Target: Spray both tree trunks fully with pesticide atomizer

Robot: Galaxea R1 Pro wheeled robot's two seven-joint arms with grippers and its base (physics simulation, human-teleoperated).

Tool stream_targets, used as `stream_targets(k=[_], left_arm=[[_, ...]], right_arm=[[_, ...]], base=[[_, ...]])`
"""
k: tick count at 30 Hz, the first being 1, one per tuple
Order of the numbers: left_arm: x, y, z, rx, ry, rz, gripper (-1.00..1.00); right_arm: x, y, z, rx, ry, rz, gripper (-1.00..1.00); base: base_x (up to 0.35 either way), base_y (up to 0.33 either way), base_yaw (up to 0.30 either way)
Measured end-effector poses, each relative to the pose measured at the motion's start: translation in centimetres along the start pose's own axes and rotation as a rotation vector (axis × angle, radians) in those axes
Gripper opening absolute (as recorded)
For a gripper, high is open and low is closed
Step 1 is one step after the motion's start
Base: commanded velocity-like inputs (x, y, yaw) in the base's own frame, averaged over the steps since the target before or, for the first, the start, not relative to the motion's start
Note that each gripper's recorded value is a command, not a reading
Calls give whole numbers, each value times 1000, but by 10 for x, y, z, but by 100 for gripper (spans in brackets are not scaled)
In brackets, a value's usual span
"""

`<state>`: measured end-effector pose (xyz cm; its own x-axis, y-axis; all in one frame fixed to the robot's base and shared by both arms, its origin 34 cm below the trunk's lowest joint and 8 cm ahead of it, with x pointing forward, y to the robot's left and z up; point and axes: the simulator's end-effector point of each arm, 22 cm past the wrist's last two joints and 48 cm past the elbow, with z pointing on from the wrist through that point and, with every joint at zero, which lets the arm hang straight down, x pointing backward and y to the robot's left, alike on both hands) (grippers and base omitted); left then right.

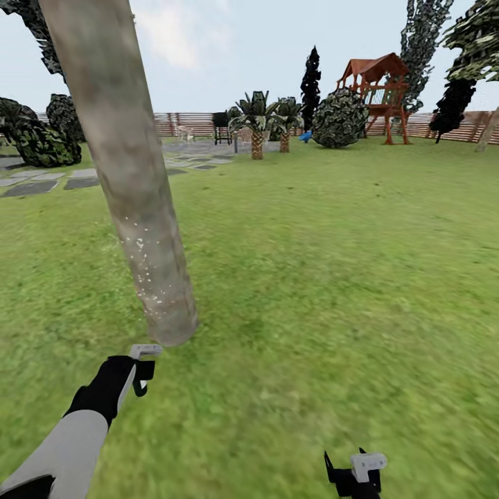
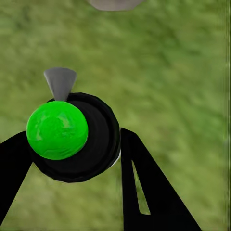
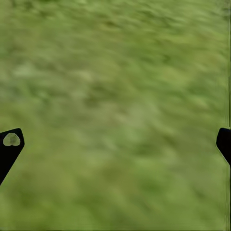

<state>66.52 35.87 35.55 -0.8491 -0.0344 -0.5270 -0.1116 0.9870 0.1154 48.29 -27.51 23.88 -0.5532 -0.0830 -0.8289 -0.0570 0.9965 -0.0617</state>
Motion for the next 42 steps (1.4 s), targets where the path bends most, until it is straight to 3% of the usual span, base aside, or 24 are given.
stream_targets(k=[10,22,35,42], left_arm=[[0,-2,0,3,0,0,-100],[0,0,0,1,0,-2,-100],[0,0,0,1,0,-2,-100],[0,0,0,1,0,-2,-100]], right_arm=[[0,1,0,-2,0,1,100],[0,2,0,-2,0,1,100],[1,2,0,-3,2,2,100],[1,3,0,-4,3,2,100]], base=[[78,-271,13],[74,-272,241],[133,-273,10],[136,-273,207]])
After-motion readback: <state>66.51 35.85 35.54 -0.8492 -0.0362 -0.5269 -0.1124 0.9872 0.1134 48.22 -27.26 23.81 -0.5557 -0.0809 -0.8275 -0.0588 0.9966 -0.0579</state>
